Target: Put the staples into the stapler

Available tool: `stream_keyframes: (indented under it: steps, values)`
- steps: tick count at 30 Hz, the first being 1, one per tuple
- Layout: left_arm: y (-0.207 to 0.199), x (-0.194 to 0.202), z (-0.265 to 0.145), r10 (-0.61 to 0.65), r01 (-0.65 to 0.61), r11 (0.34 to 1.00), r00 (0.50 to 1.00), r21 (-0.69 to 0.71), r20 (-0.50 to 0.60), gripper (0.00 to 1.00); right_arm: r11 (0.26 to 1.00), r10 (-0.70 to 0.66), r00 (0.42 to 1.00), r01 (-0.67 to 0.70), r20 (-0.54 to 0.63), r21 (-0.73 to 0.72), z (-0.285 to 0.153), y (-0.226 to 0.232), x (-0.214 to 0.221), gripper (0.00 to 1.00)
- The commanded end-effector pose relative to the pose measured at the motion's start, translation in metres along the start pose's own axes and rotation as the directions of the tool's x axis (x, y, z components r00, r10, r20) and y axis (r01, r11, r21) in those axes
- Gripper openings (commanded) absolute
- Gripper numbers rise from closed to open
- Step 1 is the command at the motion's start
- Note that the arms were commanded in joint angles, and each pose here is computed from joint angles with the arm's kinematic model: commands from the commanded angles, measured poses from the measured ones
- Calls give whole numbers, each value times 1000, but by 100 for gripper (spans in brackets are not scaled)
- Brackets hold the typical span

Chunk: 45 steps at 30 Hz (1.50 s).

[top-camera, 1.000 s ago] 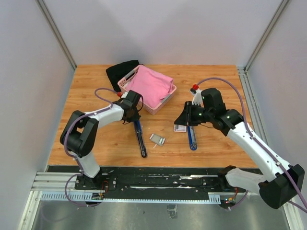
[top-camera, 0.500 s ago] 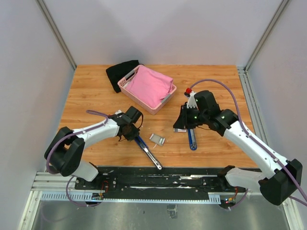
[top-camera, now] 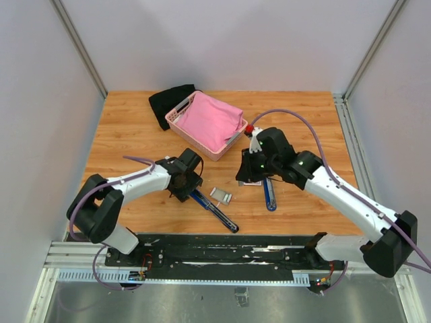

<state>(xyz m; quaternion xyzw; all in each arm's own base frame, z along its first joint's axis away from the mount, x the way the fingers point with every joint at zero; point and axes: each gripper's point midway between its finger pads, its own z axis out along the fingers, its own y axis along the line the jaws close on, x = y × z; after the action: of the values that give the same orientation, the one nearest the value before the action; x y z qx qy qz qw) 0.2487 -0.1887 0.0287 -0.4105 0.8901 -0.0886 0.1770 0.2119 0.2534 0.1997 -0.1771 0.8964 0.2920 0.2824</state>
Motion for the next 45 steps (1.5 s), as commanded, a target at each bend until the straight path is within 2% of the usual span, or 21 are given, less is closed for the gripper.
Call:
stream_keyframes:
  steps: [1,7,13,17,21,29,45]
  values:
    - [-5,-7,-8,52,-53,998,998,18,38,72,990,-128,992,128,4,62,8,5,-13,8]
    - [-13,-45,-34,168,-181,981,969,63,180,90,969,-242,970,243,-17,52,36,27,-18,8]
    - [1,-108,-47,211,-262,951,937,164,277,95,938,-342,939,343,-28,48,79,48,-17,8]
    - [-3,-123,-54,254,-344,890,919,299,300,96,915,-394,918,397,-49,68,108,56,-14,8]
    - [-2,-124,-49,291,-374,863,917,339,272,97,895,-435,898,439,-61,82,135,61,-12,8]
    - [-2,-121,-47,276,-365,852,922,376,271,97,861,-500,866,500,-28,93,174,67,-4,8]
    - [6,-109,-39,260,-338,852,936,399,238,96,838,-541,839,544,-61,47,208,74,20,8]
